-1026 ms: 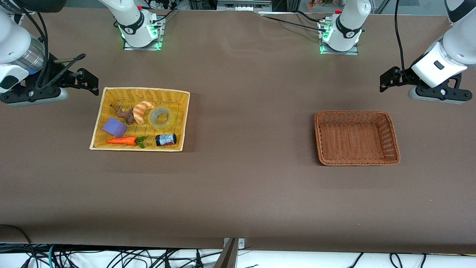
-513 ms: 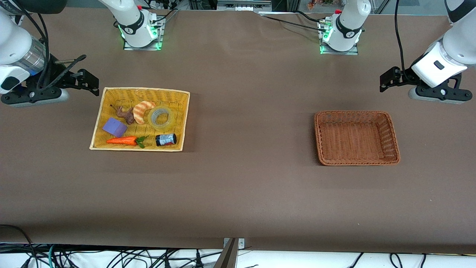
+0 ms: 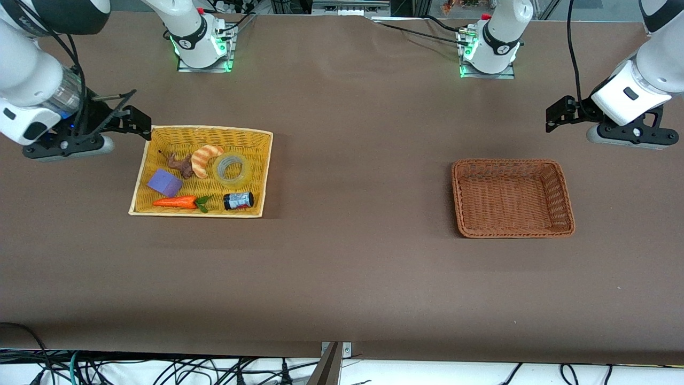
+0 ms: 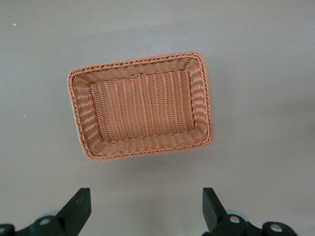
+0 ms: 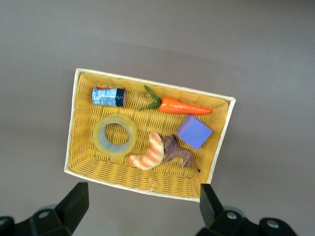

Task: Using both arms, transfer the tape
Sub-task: 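Reach the right gripper down over the tape roll in the yellow tray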

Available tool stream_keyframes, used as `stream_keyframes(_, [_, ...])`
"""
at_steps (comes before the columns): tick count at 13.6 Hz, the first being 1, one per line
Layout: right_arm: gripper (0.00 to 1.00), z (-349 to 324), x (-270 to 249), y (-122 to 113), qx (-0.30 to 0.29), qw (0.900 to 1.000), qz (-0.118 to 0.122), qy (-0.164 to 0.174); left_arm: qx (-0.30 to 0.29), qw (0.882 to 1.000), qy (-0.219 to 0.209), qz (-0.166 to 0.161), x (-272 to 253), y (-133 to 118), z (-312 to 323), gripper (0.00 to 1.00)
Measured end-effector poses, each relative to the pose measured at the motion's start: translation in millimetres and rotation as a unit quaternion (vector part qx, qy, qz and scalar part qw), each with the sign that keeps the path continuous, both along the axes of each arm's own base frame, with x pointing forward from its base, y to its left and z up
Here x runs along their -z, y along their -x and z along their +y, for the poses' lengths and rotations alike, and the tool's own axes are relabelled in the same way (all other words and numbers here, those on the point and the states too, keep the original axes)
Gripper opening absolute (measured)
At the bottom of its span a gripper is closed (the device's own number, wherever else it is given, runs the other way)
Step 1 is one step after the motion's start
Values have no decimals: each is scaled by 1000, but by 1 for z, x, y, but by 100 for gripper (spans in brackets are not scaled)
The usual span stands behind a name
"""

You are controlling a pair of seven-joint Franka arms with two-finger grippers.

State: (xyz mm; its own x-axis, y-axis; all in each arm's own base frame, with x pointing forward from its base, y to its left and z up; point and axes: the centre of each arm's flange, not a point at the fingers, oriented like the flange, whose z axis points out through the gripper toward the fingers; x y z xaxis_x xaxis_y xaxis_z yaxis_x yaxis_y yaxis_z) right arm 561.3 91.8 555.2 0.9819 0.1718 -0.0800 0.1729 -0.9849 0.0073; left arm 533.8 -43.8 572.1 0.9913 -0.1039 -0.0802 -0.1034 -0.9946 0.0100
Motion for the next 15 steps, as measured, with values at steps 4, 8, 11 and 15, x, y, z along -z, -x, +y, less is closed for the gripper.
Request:
stream_keyframes(4, [100,26,43,5,0,1000,10,3,0,1000,0,0,0,0,0,100])
stream_keyframes(8, [100,54,118,27,13,1000,23,9,0,1000,0,0,0,0,0,100])
stream_keyframes(11, [100,59,172,49,21,999,22,11,0,1000,0,0,0,0,0,100])
stream_keyframes(15, [100,50,244,80,21,1000,0,3,0,1000,0,0,0,0,0,100])
